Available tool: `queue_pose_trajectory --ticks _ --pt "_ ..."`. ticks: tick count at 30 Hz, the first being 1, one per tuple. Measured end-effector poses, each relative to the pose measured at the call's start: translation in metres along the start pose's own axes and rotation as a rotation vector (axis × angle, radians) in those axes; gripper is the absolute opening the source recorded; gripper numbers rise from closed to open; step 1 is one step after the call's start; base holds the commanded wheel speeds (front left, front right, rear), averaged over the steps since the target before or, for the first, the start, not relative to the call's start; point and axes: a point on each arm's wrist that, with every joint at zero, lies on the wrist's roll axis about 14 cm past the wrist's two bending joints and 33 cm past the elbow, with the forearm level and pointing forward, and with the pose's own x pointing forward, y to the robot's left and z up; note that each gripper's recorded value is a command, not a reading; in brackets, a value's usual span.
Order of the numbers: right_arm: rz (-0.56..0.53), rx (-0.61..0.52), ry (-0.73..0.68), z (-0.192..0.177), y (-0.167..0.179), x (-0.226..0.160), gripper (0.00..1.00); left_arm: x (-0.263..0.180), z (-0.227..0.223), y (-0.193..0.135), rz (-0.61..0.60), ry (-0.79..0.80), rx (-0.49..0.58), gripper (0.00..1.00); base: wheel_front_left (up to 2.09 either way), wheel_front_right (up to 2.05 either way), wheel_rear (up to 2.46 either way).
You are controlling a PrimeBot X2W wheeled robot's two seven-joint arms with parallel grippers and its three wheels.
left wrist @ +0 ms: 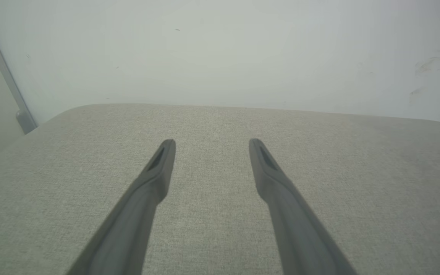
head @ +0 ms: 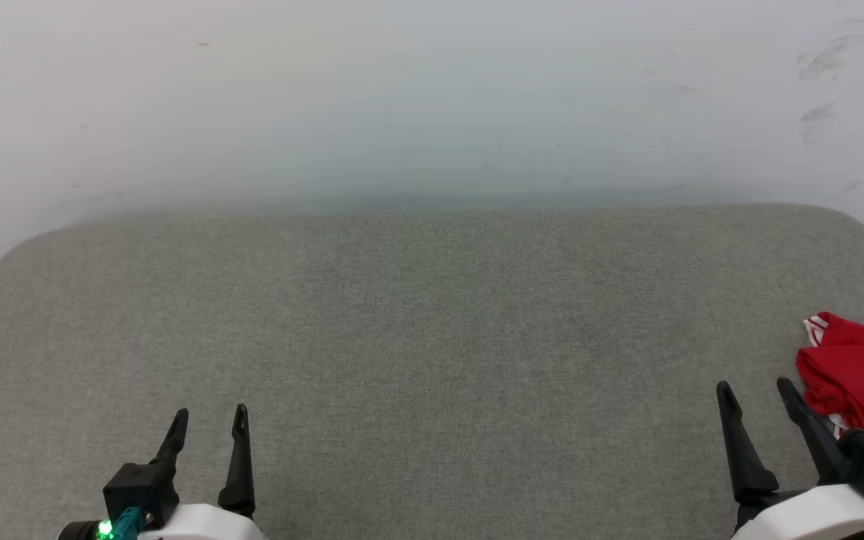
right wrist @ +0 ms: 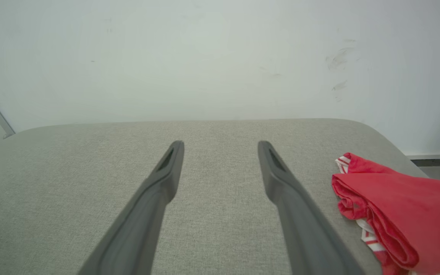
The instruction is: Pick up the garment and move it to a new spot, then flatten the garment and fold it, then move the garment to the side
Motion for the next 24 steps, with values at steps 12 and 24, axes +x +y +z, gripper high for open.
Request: queue_pose_trajectory --ticks 12,24 --pt "-0.006 0.133 0.064 -0.023 -0.002 -0.002 0.0 -0.008 -0.027 0.004 0.037 0.109 -0.125 0.0 0.0 0.0 0.0" --pt "-0.009 0.389 0.063 -0.029 -0.002 0.007 0.0 -0.001 -0.032 0.009 0.086 0.157 -0.377 0.0 0.0 0.0 0.0"
